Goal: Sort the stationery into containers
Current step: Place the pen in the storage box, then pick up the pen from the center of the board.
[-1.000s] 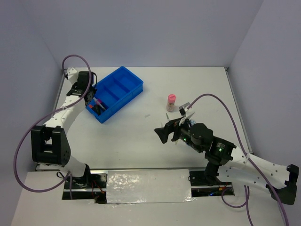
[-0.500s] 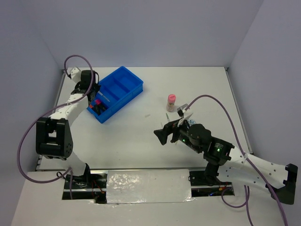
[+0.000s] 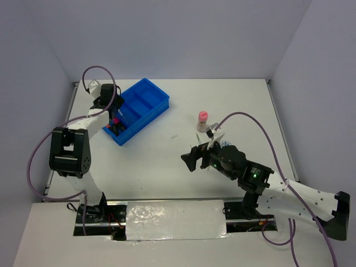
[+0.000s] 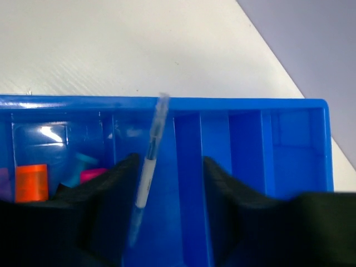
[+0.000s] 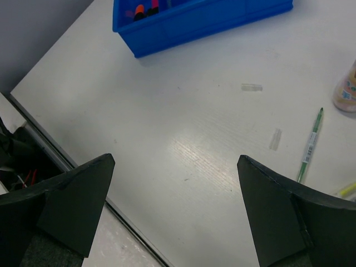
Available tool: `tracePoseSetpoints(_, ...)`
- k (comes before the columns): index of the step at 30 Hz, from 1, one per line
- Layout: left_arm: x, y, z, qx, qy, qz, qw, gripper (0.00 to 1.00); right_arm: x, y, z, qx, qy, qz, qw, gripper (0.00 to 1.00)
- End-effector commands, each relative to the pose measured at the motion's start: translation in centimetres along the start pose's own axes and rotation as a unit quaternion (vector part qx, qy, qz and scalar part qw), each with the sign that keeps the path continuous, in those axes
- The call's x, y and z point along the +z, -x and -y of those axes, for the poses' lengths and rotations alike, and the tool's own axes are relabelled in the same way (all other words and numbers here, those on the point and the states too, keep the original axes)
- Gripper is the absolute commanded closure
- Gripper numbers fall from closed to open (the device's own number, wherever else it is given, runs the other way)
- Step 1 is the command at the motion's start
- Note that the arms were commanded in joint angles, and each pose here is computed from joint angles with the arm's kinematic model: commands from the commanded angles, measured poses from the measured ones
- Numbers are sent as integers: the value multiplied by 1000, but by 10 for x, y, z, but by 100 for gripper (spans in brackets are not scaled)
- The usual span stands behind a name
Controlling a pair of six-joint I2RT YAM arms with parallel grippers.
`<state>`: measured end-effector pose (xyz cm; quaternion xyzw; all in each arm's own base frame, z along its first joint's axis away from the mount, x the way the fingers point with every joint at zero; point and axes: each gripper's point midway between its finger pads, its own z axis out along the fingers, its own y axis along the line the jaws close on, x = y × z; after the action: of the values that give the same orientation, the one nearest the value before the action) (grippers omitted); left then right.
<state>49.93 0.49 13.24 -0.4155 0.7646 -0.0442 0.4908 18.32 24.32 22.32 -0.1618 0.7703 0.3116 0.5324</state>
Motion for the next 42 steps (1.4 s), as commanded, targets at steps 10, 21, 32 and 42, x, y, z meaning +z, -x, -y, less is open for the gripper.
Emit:
tracePoseSetpoints(10,-44,50,47,-45,-81,23,995,11,15,9,27,35,-62,-23,997,0)
tracePoseSetpoints(21,-189,83,41,54,-144,-9,988,1,18,-34,106,92,-278,-115,949,10)
tracePoseSetpoints(32,-256,-14,-36,222,-242,-126,936,1,65,-47,128,24,-210,-185,960,44)
tracePoseSetpoints(42,-274,-18,-52,247,-276,-94,924,1,104,-67,162,12,-222,-252,942,55)
